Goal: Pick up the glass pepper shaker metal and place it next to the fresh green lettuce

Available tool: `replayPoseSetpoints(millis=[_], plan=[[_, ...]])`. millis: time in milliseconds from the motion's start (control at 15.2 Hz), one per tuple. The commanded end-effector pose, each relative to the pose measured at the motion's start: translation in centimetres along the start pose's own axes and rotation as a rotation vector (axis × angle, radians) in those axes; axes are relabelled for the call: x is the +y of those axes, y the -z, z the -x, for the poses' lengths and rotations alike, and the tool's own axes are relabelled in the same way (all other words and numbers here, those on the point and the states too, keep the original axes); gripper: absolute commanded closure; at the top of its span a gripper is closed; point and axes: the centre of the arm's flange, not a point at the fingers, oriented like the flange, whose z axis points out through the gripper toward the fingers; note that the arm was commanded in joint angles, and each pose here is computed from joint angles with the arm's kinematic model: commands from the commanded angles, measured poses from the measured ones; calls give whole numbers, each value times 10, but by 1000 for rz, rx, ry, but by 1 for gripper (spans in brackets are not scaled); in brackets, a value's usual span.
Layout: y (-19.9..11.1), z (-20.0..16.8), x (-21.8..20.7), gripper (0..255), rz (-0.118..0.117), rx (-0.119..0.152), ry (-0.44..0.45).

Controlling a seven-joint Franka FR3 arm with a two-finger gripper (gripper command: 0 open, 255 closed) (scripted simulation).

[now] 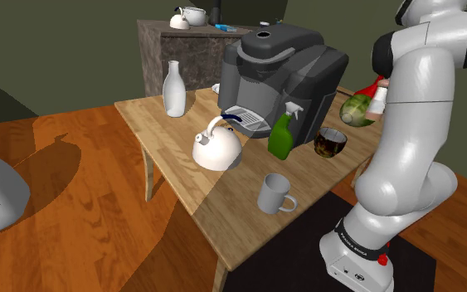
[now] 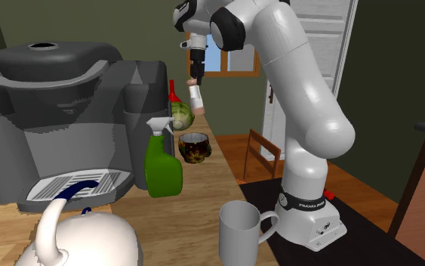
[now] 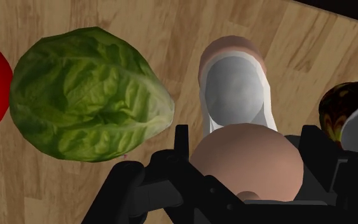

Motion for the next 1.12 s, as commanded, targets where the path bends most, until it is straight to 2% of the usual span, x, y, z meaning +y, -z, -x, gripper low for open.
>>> replayPoseSetpoints(millis=[0,1056], plan=[[-11,1,0,255,0,0,0],[-95,8,1,255,0,0,0]])
